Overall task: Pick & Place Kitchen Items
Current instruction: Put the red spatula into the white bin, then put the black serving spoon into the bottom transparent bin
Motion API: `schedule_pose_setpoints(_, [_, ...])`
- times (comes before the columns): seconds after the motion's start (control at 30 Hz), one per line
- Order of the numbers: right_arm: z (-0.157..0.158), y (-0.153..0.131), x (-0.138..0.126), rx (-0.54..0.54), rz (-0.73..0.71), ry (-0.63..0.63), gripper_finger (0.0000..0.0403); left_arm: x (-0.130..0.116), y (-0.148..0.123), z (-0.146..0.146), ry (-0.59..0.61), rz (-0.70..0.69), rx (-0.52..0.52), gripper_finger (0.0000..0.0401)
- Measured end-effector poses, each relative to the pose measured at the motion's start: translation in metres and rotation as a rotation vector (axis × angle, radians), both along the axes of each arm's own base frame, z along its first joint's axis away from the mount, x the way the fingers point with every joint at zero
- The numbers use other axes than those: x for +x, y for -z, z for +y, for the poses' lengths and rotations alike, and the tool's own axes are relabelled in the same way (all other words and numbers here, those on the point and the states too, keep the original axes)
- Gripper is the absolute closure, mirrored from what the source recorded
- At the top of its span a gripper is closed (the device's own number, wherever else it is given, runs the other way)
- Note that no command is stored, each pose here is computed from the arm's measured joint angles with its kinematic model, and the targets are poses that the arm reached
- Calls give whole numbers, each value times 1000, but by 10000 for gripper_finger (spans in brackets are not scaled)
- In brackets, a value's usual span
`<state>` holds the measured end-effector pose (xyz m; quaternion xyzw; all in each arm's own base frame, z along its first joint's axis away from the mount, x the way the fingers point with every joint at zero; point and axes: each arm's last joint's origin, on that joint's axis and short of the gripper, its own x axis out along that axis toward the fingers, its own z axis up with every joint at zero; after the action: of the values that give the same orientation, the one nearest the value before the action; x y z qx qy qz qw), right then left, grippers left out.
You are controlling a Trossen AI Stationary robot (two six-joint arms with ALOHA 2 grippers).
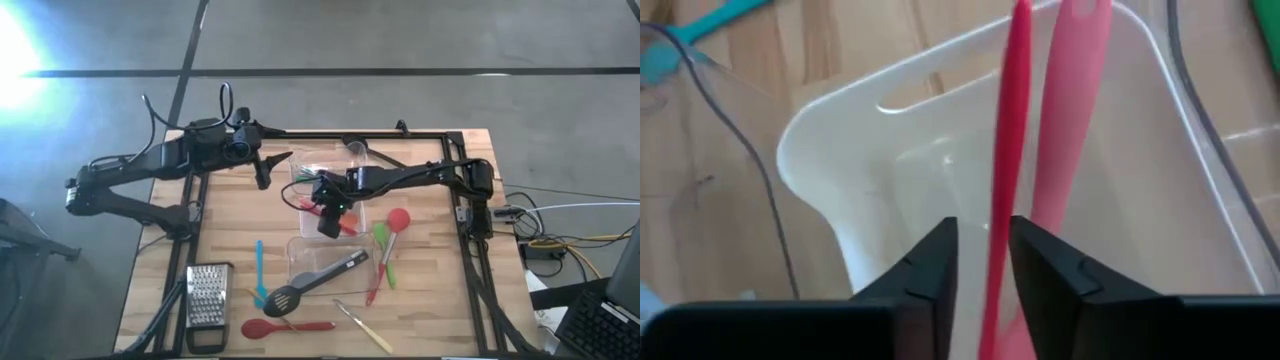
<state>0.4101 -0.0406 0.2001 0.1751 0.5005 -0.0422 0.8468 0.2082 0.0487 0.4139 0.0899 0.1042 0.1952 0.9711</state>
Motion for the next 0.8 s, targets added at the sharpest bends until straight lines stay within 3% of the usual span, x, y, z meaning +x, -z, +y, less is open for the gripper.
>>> schedule_pose_setpoints(0.13, [0,-7,-3,2,-11,-3,277,0,0,0,0,0,0,142])
schedule_pose_setpoints(0.33, [3,-49,-21,-1,-81,-6,250,0,0,0,0,1,-1,142])
schedule_pose_setpoints(0.53, [6,-85,-52,-3,-64,7,248,-1,3,0,-2,30,-15,142])
schedule_pose_setpoints(0.8, [35,-98,-100,57,59,80,268,-2,8,0,-32,75,-35,142])
